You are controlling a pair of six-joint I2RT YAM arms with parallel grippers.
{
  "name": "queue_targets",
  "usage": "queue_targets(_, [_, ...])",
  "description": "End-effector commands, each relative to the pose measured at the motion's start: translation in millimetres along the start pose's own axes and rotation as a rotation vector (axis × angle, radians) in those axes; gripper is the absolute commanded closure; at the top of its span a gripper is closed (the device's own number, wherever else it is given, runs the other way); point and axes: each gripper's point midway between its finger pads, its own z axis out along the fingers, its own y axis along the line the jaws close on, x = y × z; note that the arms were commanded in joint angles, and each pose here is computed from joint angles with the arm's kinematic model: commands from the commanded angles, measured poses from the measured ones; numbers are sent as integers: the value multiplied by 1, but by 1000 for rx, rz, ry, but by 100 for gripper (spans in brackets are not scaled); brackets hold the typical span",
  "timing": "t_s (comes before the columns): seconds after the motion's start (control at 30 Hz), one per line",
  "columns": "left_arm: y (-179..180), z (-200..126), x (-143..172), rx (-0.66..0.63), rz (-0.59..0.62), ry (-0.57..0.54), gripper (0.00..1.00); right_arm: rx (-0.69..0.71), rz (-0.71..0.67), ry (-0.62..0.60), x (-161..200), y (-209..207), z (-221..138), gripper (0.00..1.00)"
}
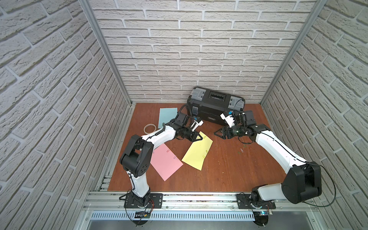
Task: Unclip the paperclips from the documents
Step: Remove the paper clip from the document.
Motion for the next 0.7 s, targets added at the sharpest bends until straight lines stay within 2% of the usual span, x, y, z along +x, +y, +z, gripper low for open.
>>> queue_targets(0.0, [5, -6, 2, -41, 71, 12, 100, -51, -45, -5, -5, 7, 8, 33])
queue_targets(0.13, [-16, -13, 1, 43, 123, -31, 100, -78, -106, 14, -5, 16, 14, 33])
queue_targets(0.27, [-31, -20, 9, 99, 147, -23, 100, -127, -185, 28, -8, 30, 17, 35])
queue_targets(0.67, [-44, -33, 15, 141, 217, -58, 100, -316, -376, 126, 9, 63, 37, 44])
